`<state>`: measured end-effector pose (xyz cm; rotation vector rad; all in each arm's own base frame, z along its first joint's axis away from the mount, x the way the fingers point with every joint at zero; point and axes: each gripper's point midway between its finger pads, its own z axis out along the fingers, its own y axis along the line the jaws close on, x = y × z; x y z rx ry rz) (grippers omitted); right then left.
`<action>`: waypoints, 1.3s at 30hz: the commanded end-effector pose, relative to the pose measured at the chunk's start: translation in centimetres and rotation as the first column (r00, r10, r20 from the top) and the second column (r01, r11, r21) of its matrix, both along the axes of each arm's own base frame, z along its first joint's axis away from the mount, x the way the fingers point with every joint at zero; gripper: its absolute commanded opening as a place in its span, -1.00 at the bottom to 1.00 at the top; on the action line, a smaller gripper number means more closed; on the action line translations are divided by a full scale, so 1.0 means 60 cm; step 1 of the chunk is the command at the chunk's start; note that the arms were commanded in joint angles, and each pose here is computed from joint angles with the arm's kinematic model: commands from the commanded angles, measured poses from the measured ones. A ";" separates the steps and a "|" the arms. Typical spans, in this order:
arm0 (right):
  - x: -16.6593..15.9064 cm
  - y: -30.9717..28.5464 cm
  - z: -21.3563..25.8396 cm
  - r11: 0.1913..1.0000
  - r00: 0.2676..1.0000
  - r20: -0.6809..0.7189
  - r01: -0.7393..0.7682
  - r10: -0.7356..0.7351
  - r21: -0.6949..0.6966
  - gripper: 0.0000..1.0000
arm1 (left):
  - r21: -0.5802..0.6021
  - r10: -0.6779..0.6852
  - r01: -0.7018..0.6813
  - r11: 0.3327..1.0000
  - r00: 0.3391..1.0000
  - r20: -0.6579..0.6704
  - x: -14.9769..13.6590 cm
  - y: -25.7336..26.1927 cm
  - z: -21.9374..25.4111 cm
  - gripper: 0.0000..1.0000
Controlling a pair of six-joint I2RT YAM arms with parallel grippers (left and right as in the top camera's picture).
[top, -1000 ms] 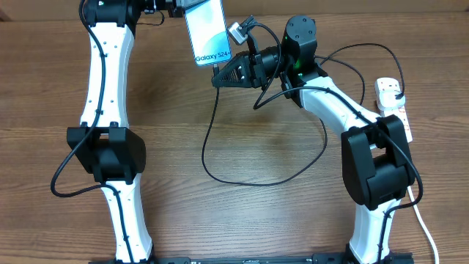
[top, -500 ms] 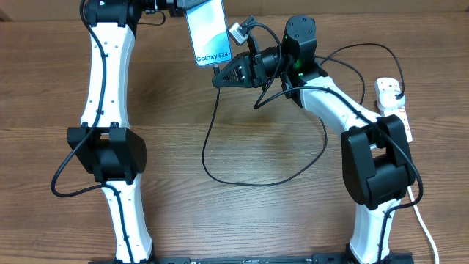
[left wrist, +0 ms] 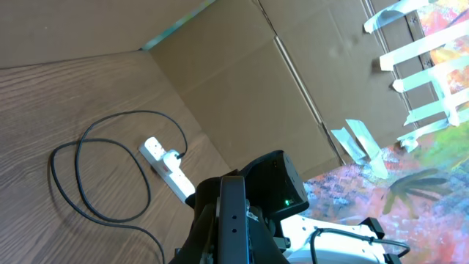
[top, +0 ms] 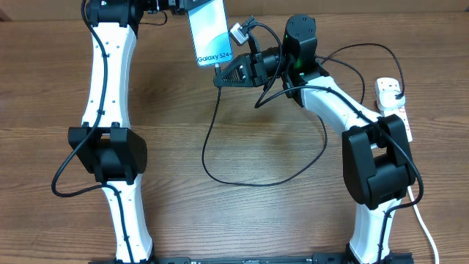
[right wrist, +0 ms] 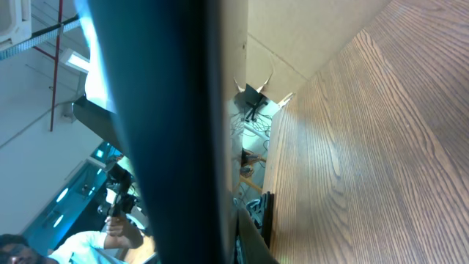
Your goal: Plug charger to phone and switch on socket
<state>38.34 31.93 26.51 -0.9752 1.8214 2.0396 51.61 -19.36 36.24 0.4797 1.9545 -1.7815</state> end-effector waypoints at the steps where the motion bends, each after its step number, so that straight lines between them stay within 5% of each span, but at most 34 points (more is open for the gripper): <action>1: 0.080 -0.029 0.061 0.965 0.963 0.067 0.256 -0.260 0.059 -0.92 | -0.062 -0.196 0.195 0.979 0.980 -0.019 -0.059 -0.056 0.004 -0.91; 39: 0.113 -0.074 0.056 0.944 0.943 0.043 0.328 -0.330 0.045 -0.92 | -0.074 -0.218 0.214 0.974 0.975 -0.049 -0.068 -0.059 0.002 -0.92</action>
